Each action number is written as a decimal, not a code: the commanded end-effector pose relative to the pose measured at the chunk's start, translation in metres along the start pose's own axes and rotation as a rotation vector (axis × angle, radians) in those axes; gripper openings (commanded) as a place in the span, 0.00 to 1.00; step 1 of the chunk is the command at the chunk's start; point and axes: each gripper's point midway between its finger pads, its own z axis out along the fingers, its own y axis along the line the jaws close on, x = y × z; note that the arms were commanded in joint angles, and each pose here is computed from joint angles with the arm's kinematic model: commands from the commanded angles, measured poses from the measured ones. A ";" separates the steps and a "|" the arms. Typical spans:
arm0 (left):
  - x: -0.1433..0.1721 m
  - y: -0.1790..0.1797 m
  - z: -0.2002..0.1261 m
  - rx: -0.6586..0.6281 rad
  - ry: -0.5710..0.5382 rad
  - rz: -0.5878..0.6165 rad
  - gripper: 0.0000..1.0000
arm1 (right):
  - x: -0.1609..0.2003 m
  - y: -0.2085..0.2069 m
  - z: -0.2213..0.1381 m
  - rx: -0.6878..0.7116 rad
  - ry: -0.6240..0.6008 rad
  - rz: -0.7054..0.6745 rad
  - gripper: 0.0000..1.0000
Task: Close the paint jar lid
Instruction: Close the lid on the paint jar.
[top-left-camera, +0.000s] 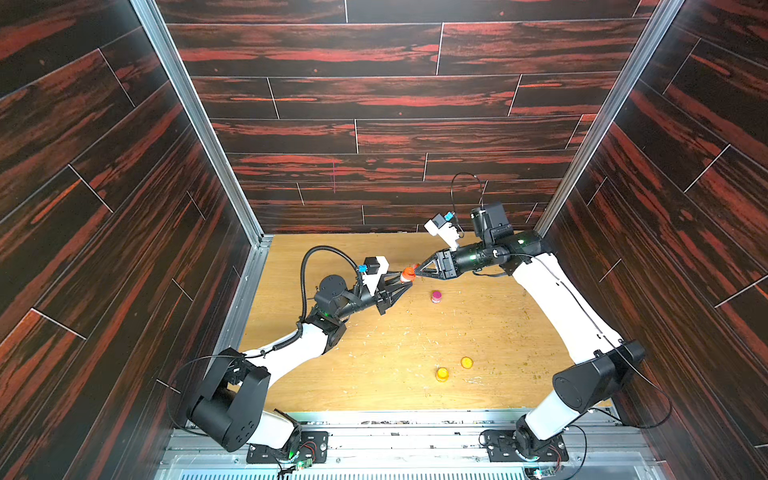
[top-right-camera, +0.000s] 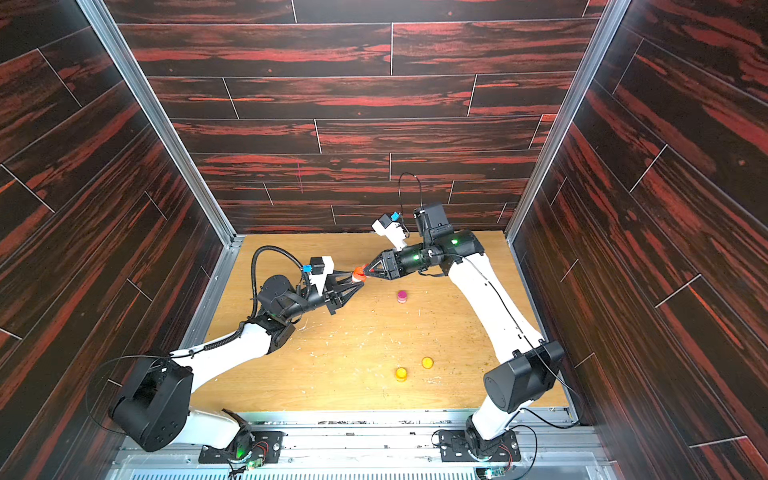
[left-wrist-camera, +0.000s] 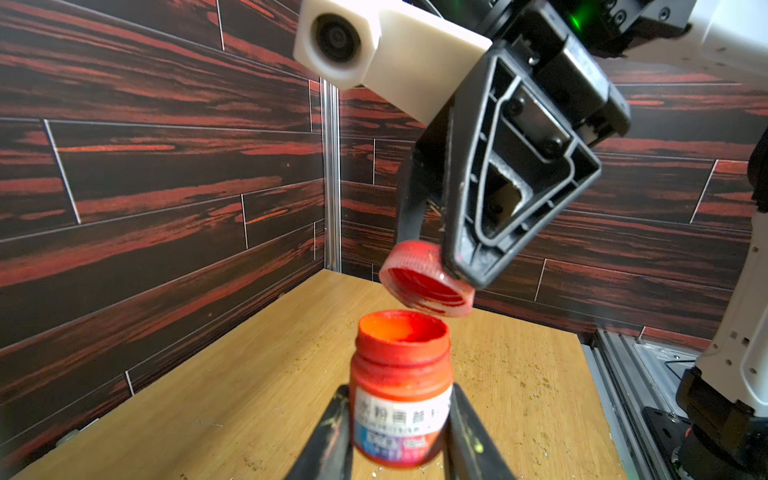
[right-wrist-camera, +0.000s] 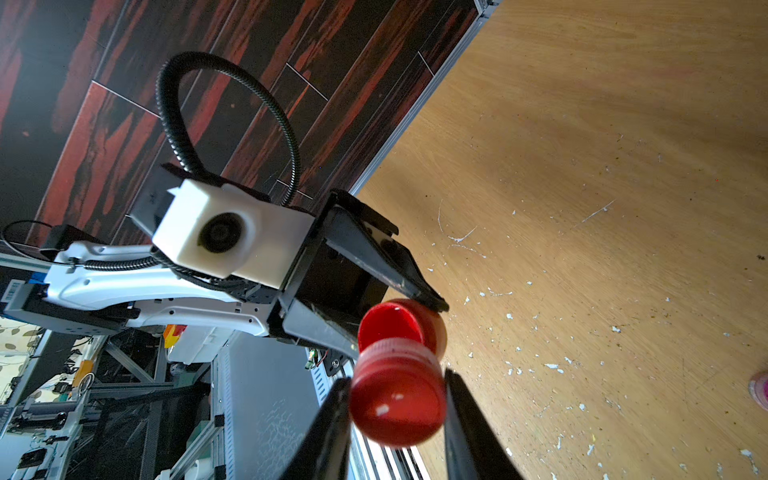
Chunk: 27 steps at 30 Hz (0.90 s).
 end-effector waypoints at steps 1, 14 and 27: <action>-0.017 -0.011 -0.003 0.026 -0.025 0.054 0.30 | 0.002 0.005 0.004 -0.016 0.022 -0.013 0.32; -0.010 -0.018 0.001 0.048 0.012 0.068 0.30 | 0.006 0.002 0.016 -0.011 0.057 -0.016 0.32; -0.004 -0.028 0.002 0.090 0.077 0.092 0.29 | 0.028 0.005 0.039 0.012 0.182 -0.095 0.32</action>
